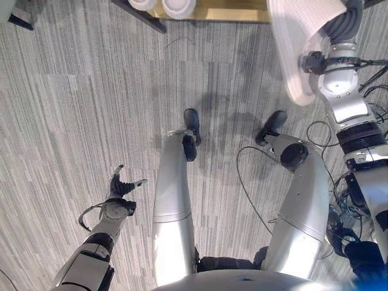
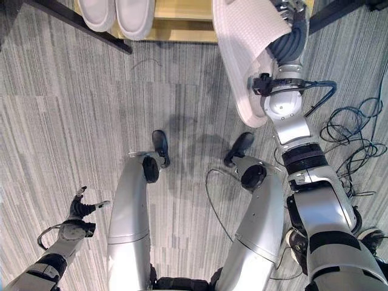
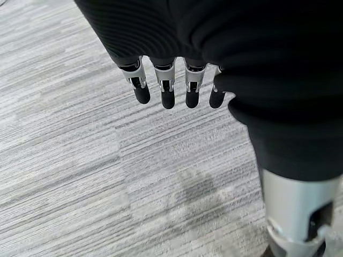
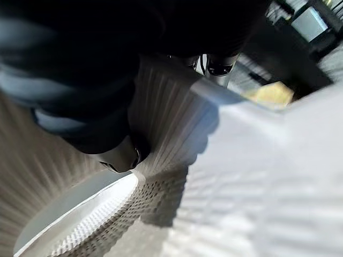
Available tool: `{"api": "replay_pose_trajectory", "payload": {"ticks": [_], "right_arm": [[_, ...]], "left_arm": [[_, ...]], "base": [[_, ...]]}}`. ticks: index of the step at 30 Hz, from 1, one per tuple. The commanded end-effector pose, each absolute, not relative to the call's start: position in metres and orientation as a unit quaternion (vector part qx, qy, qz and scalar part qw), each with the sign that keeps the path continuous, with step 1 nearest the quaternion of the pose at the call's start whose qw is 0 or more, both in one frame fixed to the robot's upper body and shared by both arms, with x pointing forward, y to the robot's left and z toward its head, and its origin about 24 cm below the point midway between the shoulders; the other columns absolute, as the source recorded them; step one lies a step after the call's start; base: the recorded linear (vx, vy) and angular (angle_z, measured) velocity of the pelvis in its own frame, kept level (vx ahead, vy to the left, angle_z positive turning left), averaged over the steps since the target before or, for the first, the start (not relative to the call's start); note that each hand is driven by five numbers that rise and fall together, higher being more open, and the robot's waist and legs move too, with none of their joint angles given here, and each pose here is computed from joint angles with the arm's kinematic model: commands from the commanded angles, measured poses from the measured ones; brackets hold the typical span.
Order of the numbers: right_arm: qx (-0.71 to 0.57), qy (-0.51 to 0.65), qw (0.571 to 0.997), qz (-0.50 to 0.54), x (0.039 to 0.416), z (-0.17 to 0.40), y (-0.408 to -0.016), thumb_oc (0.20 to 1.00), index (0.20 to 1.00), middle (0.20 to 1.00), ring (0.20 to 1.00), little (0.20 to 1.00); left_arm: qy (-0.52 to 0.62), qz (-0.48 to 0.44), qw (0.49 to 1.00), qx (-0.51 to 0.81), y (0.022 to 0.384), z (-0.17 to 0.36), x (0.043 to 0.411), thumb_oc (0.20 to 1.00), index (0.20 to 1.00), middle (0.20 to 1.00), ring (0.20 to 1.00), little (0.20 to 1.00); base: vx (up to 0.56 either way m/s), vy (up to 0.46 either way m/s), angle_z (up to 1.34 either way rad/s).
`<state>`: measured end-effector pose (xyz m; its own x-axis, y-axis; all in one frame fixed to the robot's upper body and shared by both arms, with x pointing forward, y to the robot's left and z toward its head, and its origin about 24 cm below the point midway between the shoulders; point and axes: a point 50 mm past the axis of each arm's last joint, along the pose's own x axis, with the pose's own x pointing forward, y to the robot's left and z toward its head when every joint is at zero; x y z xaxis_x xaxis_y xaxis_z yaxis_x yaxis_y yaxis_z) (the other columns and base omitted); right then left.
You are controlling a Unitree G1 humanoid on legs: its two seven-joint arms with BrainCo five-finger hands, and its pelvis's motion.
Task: Arrange the slippers neatly on the shoe rack.
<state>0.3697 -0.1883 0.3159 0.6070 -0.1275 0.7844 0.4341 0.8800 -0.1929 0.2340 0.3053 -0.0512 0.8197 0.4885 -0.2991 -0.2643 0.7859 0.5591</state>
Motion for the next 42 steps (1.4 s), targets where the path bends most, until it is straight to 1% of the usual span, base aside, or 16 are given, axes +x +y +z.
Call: {"api": "replay_pose_trajectory", "payload": {"ticks": [1, 7, 9, 10, 11, 14, 23, 27, 31, 34, 37, 42], "right_arm": [[-0.206, -0.403, 0.878, -0.153, 0.365, 0.287, -0.194, 0.200, 0.200, 0.200, 0.200, 0.200], [-0.212, -0.422, 0.862, -0.185, 0.374, 0.317, -0.185, 0.200, 0.200, 0.200, 0.200, 0.200], [-0.216, -0.436, 0.850, -0.202, 0.373, 0.332, -0.185, 0.200, 0.200, 0.200, 0.200, 0.200], [-0.224, -0.445, 0.838, -0.223, 0.372, 0.345, -0.190, 0.200, 0.200, 0.200, 0.200, 0.200], [-0.224, -0.446, 0.837, -0.223, 0.372, 0.345, -0.190, 0.200, 0.200, 0.200, 0.200, 0.200], [-0.237, -0.465, 0.817, -0.245, 0.369, 0.365, -0.192, 0.200, 0.200, 0.200, 0.200, 0.200], [-0.291, -0.463, 0.768, -0.334, 0.363, 0.398, -0.219, 0.200, 0.200, 0.200, 0.200, 0.200], [-0.290, -0.456, 0.761, -0.358, 0.361, 0.404, -0.230, 0.200, 0.200, 0.200, 0.200, 0.200], [-0.269, -0.441, 0.772, -0.372, 0.362, 0.402, -0.238, 0.200, 0.200, 0.200, 0.200, 0.200], [-0.263, -0.449, 0.771, -0.367, 0.360, 0.409, -0.234, 0.200, 0.200, 0.200, 0.200, 0.200], [-0.242, -0.474, 0.769, -0.354, 0.355, 0.419, -0.226, 0.200, 0.200, 0.200, 0.200, 0.200], [-0.241, -0.497, 0.768, -0.323, 0.356, 0.425, -0.199, 0.200, 0.200, 0.200, 0.200, 0.200]], "left_arm": [[0.282, 0.218, 0.898, 0.259, 0.311, -0.077, 0.194, 1.000, 1.000, 1.000, 1.000, 1.000], [0.275, 0.218, 0.900, 0.257, 0.311, -0.074, 0.200, 1.000, 1.000, 1.000, 1.000, 1.000], [0.271, 0.222, 0.900, 0.260, 0.315, -0.072, 0.200, 1.000, 1.000, 1.000, 1.000, 1.000], [0.272, 0.227, 0.896, 0.268, 0.320, -0.070, 0.198, 1.000, 1.000, 1.000, 1.000, 1.000], [0.271, 0.227, 0.896, 0.267, 0.320, -0.070, 0.198, 1.000, 1.000, 1.000, 1.000, 1.000], [0.272, 0.224, 0.894, 0.277, 0.323, -0.069, 0.198, 1.000, 1.000, 1.000, 1.000, 1.000], [0.253, 0.223, 0.892, 0.300, 0.332, -0.060, 0.200, 1.000, 1.000, 1.000, 1.000, 1.000], [0.251, 0.221, 0.891, 0.306, 0.334, -0.058, 0.200, 1.000, 1.000, 1.000, 1.000, 1.000], [0.246, 0.221, 0.890, 0.313, 0.336, -0.055, 0.204, 1.000, 1.000, 1.000, 1.000, 1.000], [0.237, 0.222, 0.890, 0.319, 0.339, -0.049, 0.209, 1.000, 1.000, 1.000, 1.000, 1.000], [0.243, 0.242, 0.883, 0.320, 0.350, -0.046, 0.203, 1.000, 1.000, 1.000, 1.000, 1.000], [0.233, 0.249, 0.881, 0.327, 0.352, -0.041, 0.207, 1.000, 1.000, 1.000, 1.000, 1.000]], "base": [[0.07, 0.005, 0.03], [0.08, 0.010, 0.06], [0.11, 0.003, 0.08], [0.11, 0.008, 0.14], [0.11, 0.006, 0.14], [0.08, 0.004, 0.08], [0.05, -0.002, 0.04], [0.01, 0.001, 0.00], [0.00, -0.003, 0.01], [0.00, 0.010, 0.06], [0.04, 0.018, 0.01], [0.02, 0.024, -0.04]]}}
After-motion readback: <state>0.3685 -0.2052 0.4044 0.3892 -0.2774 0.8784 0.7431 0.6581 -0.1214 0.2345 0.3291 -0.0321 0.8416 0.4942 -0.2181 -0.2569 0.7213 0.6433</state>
